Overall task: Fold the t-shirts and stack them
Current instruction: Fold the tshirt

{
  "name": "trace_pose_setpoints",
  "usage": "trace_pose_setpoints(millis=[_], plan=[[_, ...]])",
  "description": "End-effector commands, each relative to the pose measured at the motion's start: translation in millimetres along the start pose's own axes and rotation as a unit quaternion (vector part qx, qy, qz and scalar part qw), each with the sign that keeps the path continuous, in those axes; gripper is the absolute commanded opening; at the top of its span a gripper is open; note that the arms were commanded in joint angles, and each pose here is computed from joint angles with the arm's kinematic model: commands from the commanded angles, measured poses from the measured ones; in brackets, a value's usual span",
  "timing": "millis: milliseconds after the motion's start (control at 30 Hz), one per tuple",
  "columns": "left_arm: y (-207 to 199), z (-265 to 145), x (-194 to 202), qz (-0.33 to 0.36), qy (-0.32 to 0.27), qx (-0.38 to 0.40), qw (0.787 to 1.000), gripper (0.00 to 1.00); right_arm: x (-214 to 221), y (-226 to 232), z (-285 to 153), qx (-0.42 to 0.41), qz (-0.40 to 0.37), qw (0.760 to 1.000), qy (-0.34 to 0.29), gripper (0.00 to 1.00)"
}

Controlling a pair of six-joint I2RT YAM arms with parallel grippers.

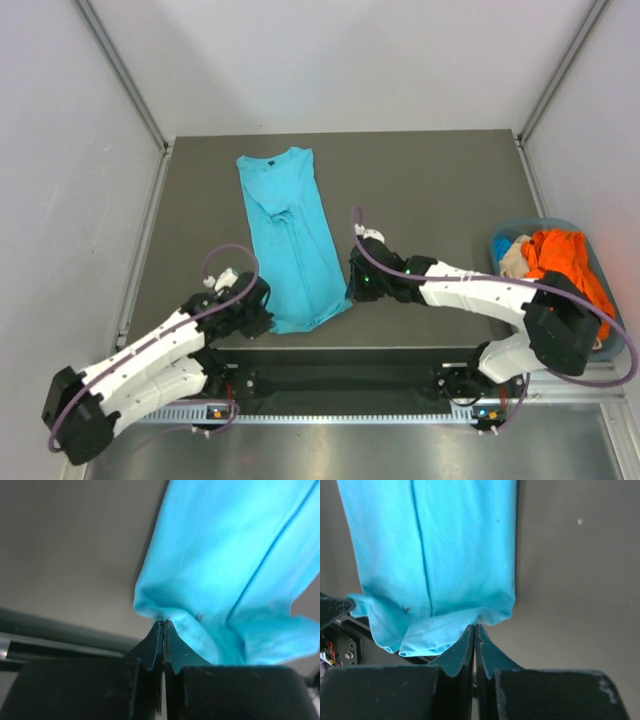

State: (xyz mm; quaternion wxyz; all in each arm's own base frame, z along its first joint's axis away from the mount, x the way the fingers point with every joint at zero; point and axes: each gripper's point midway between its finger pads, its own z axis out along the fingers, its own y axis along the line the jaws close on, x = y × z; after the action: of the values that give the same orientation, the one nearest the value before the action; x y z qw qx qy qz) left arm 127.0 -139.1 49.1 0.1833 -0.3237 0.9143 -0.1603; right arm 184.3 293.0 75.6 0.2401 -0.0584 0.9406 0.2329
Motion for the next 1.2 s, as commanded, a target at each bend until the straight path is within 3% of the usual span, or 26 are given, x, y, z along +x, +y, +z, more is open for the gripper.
trace_pose_setpoints(millis=[0, 267, 533, 667, 1167], plan=[[-39.4, -0.6, -24.1, 0.032, -0.002, 0.038, 0.999, 0.0, -30.8, 17.8, -1.6, -0.023, -0.042, 0.999, -0.011, 0.0], [-65.4, 1.2, -103.6, 0.035, -0.056, 0.018, 0.998, 0.0, -95.9, 25.8, 20.5, -0.039, -0.057, 0.997, -0.02, 0.0], [-67.8, 30.4, -160.4, 0.037, -0.066, -0.033, 0.997, 0.0, -164.8, 26.2, 50.8, -0.051, -0.072, 0.996, -0.032, 0.0], [-90.3, 33.9, -192.9, 0.031, -0.077, -0.014, 0.996, 0.0, -194.4, 28.0, 68.4, -0.055, -0.083, 0.995, -0.026, 0.0], [-106.9, 79.8, -239.0, 0.01, -0.048, -0.016, 0.999, 0.0, -250.2, 16.5, 99.5, -0.06, -0.1, 0.993, -0.03, 0.0]])
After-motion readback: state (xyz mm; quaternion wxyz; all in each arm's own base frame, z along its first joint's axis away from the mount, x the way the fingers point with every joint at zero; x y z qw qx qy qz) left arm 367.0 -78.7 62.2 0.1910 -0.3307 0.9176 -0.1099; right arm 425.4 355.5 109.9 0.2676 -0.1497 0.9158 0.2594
